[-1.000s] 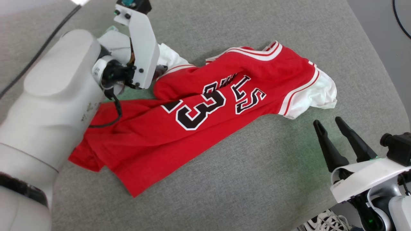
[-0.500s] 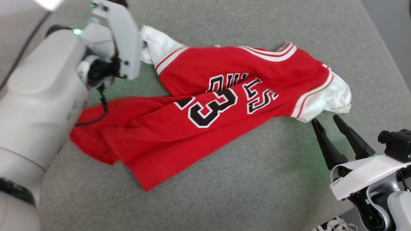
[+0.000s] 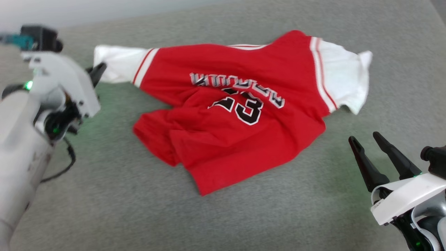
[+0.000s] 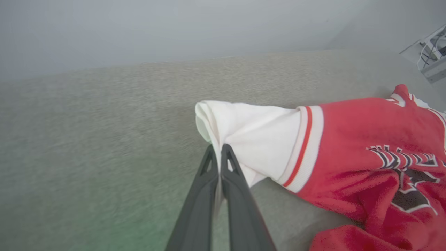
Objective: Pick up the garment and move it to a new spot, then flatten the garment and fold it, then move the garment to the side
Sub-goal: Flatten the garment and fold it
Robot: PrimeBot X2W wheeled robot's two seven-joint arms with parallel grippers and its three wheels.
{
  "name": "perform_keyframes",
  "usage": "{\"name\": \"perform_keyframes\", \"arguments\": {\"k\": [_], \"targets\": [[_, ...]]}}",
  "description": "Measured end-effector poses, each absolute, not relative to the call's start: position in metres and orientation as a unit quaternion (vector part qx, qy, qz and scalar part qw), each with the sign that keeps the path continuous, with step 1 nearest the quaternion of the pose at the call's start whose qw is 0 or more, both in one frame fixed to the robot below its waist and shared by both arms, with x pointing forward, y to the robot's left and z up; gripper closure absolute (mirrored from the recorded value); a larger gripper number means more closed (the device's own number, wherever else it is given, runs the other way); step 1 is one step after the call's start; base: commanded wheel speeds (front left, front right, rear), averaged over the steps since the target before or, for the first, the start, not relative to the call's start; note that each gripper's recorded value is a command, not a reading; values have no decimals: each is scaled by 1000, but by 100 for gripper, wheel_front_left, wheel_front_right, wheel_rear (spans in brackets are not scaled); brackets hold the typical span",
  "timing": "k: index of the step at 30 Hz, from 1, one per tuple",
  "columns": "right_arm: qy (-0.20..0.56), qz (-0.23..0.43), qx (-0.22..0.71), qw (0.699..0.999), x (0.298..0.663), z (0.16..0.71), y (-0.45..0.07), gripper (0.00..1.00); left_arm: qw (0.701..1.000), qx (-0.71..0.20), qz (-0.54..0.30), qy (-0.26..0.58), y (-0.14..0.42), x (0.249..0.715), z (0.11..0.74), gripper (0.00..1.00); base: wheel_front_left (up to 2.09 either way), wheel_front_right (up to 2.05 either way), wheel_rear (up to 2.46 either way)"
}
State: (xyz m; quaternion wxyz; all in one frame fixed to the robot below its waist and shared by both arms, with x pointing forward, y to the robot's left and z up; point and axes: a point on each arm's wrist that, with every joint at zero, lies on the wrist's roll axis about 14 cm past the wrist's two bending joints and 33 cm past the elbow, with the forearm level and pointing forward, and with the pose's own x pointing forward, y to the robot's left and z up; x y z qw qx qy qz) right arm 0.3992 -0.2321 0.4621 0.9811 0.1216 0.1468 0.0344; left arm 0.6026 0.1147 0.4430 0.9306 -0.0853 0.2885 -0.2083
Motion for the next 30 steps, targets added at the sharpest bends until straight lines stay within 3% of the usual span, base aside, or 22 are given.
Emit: {"name": "perform_keyframes", "arguments": {"k": [10,17,18,19,21,22,30], "targets": [[138,86,116,980,413,479,-202,0,949,-82,-90,292,215,561,433,100,0,0,0],[148,85,113,979,407,479,-203,0,943,-77,-82,312,216,549,418,100,0,0,0],[147,84,113,979,406,479,-203,0,941,-74,-85,319,215,546,414,92,0,0,0],[148,84,113,979,406,480,-204,0,939,-72,-87,324,214,543,410,69,0,0,0],[149,83,112,979,404,480,-204,0,939,-72,-88,326,213,540,408,7,0,0,0],[150,82,112,979,403,480,-205,0,939,-72,-88,325,214,539,407,0,0,0,0],[154,82,108,979,398,482,-206,0,954,-75,-89,275,218,533,422,0,0,0,0]]}}
